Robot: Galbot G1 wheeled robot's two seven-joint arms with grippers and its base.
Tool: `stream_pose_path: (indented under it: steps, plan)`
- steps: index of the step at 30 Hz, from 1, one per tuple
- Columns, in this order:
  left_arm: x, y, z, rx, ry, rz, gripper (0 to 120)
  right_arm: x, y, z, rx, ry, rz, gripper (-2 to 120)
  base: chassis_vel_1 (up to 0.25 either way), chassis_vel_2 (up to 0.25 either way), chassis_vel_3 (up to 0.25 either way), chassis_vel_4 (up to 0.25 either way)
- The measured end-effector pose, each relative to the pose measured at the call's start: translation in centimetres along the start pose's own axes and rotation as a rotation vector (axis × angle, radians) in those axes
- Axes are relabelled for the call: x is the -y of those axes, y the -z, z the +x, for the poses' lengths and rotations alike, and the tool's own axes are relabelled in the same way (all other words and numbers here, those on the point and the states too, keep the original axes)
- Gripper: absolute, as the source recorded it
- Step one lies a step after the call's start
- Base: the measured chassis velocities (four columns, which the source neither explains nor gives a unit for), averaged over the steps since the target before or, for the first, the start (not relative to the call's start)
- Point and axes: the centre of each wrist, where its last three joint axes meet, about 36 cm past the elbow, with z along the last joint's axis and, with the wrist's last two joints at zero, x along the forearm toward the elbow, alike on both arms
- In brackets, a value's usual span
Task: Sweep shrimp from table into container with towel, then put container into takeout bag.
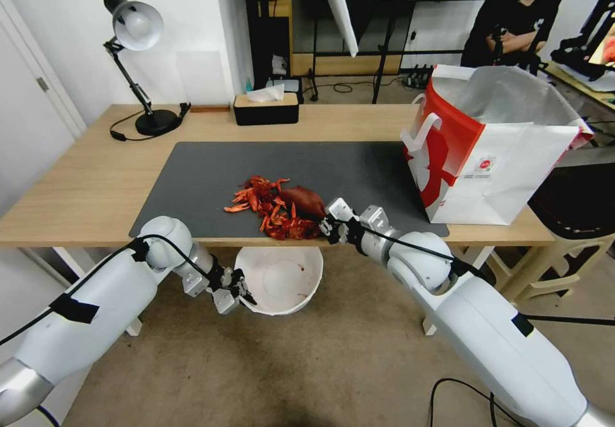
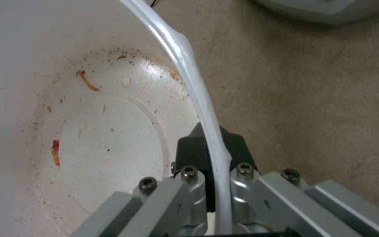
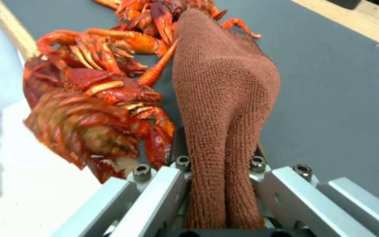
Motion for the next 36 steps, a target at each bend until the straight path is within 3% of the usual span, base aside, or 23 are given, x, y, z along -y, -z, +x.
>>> stream_pose_path:
  steps: [36]
  plan:
    - [0.3,-0.5,0.9,-0.01,-0.002,0.011,0,-3.4,-1.4,4.7,0.019,0.048,0.009,4,0.0,0.0,0.0,0.0]
